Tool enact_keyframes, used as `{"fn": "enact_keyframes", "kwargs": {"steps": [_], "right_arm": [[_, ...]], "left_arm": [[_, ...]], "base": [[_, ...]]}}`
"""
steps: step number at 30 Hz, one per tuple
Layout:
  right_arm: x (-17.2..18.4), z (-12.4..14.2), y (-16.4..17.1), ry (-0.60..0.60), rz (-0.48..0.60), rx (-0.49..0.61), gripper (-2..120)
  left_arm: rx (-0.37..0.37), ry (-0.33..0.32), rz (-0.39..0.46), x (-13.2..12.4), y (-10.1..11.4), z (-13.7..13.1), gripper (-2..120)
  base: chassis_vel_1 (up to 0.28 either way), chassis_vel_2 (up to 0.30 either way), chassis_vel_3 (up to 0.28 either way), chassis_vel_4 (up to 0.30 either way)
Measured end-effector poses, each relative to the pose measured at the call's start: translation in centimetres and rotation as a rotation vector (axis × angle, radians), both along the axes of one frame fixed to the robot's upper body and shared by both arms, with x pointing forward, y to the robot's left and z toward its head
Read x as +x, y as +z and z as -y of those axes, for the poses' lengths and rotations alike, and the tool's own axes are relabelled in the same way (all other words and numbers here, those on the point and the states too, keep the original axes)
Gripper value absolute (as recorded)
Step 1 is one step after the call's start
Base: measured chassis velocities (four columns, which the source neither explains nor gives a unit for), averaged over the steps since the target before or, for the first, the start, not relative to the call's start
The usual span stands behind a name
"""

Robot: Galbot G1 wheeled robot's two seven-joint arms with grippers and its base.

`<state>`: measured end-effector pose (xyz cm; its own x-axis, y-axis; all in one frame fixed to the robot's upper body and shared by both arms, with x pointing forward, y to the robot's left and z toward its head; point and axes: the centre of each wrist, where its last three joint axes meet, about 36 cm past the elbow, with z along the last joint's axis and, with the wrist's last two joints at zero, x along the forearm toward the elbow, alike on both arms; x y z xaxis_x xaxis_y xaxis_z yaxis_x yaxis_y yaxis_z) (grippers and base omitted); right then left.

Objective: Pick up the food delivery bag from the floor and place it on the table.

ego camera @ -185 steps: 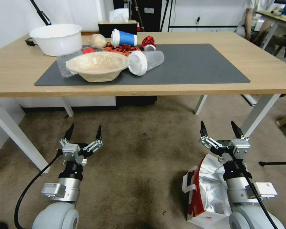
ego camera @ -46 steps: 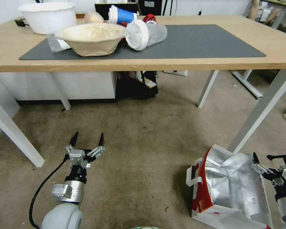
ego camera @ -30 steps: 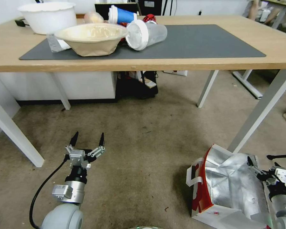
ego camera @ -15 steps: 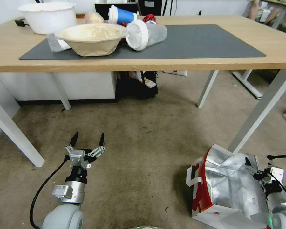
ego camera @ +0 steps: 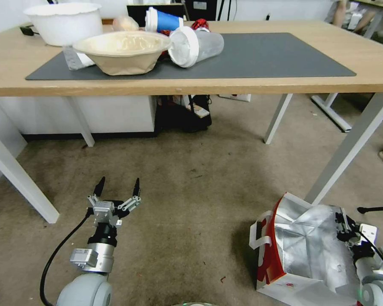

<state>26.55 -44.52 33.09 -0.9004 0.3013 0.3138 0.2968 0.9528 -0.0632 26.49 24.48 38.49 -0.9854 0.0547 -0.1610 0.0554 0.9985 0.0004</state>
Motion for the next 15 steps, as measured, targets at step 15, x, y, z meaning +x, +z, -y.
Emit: {"fn": "enact_keyframes", "kwargs": {"steps": [15], "right_arm": [[-0.24,-0.58,0.19,0.006,0.039,0.023,0]], "left_arm": [[0.001,0.001,0.007,-0.08,0.17,0.08,100]], "base": [[0.0,0.0,0.0,0.0]]}}
